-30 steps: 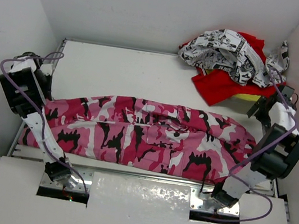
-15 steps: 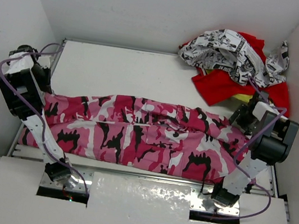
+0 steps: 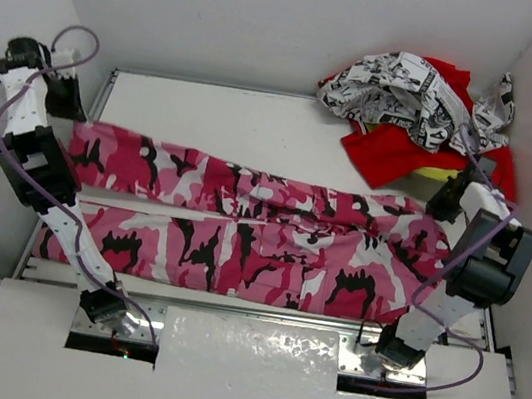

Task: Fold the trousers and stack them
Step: Fold the trousers

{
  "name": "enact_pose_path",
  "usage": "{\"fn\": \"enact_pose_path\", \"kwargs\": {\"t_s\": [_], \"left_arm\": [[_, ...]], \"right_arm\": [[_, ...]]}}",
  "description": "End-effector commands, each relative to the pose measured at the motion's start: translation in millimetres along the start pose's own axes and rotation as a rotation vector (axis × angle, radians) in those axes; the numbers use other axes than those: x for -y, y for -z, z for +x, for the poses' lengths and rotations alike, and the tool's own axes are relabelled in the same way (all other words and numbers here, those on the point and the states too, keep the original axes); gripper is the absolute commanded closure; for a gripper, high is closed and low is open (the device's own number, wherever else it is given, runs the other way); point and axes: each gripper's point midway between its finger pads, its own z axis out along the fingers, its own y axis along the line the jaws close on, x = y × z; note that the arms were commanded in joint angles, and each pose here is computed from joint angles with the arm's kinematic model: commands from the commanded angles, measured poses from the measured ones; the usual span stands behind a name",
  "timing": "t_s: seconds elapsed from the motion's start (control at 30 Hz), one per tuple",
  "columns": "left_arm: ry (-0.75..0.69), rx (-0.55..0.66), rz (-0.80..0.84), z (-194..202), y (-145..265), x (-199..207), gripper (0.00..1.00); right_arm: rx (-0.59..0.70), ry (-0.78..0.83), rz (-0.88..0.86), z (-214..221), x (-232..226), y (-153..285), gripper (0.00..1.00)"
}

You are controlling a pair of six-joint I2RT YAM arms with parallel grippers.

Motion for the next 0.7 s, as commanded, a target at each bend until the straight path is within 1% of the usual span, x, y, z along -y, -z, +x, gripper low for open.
{"fn": "enact_pose_path", "kwargs": {"t_s": [0.0, 0.03, 0.07, 0.1, 0.13, 0.17, 0.2, 0.23, 0.27, 0.3, 0.33, 0.37, 0.4, 0.43, 0.5, 0.53, 0.57, 0.6, 0.63, 0.67], "left_arm": [[-0.073, 0.287, -0.002, -85, 56, 6, 1.00], [-0.092, 0.354, -0.027, -103, 75, 6, 1.00], [-0.100, 0.382, -0.040, -109, 84, 5, 1.00], [-0.104, 0.407, -0.049, -113, 92, 4, 1.00], [-0.106, 0.448, -0.065, -117, 106, 0, 1.00], [-0.113, 0.461, -0.062, -117, 111, 1, 1.00], [-0.124, 0.468, -0.038, -114, 113, 6, 1.00], [-0.150, 0.454, -0.031, -101, 113, 7, 1.00], [-0.159, 0.420, -0.002, -82, 105, 14, 1.00], [-0.183, 0.420, -0.007, -82, 105, 13, 1.00], [-0.199, 0.377, -0.001, -59, 95, 15, 1.00], [-0.203, 0.357, -0.003, -46, 91, 14, 1.00], [-0.200, 0.331, 0.002, -32, 84, 13, 1.00], [-0.195, 0.288, 0.005, -5, 76, 10, 1.00], [-0.178, 0.241, 0.009, 24, 69, 4, 1.00], [-0.157, 0.191, 0.010, 52, 65, -5, 1.00], [-0.150, 0.163, 0.011, 67, 63, -9, 1.00], [-0.126, 0.094, 0.012, 96, 55, -13, 1.00], [-0.162, 0.067, 0.004, 109, 54, -15, 1.00], [-0.172, 0.039, 0.005, 121, 50, -15, 1.00]], "right_arm": [[0.380, -0.088, -0.132, -99, -10, 73, 1.00], [0.421, -0.134, -0.153, -104, -7, 82, 1.00], [0.552, -0.163, -0.188, -127, 0, 111, 1.00], [0.596, -0.182, -0.201, -130, 4, 120, 1.00], [0.603, -0.197, -0.205, -120, 9, 118, 1.00], [0.678, -0.185, -0.223, -127, 11, 138, 1.00], [0.708, -0.164, -0.231, -126, 10, 143, 1.00], [0.720, -0.130, -0.238, -117, 10, 137, 1.00], [0.700, -0.113, -0.269, -99, 7, 131, 1.00], [0.719, -0.102, -0.290, -102, 3, 135, 1.00], [0.693, -0.102, -0.294, -82, 5, 124, 1.00], [0.696, -0.103, -0.304, -75, 4, 122, 1.00], [0.678, -0.107, -0.301, -64, 6, 116, 1.00], [0.651, -0.121, -0.282, -42, 12, 106, 1.00], [0.640, -0.141, -0.231, -21, 24, 98, 1.00], [0.645, -0.180, -0.151, -1, 41, 92, 0.89], [0.646, -0.205, -0.115, 9, 50, 88, 0.77], [0.608, -0.245, -0.077, 34, 59, 74, 0.57], [0.631, -0.263, -0.034, 39, 69, 76, 0.37], [0.618, -0.277, -0.012, 47, 74, 73, 0.32]]}}
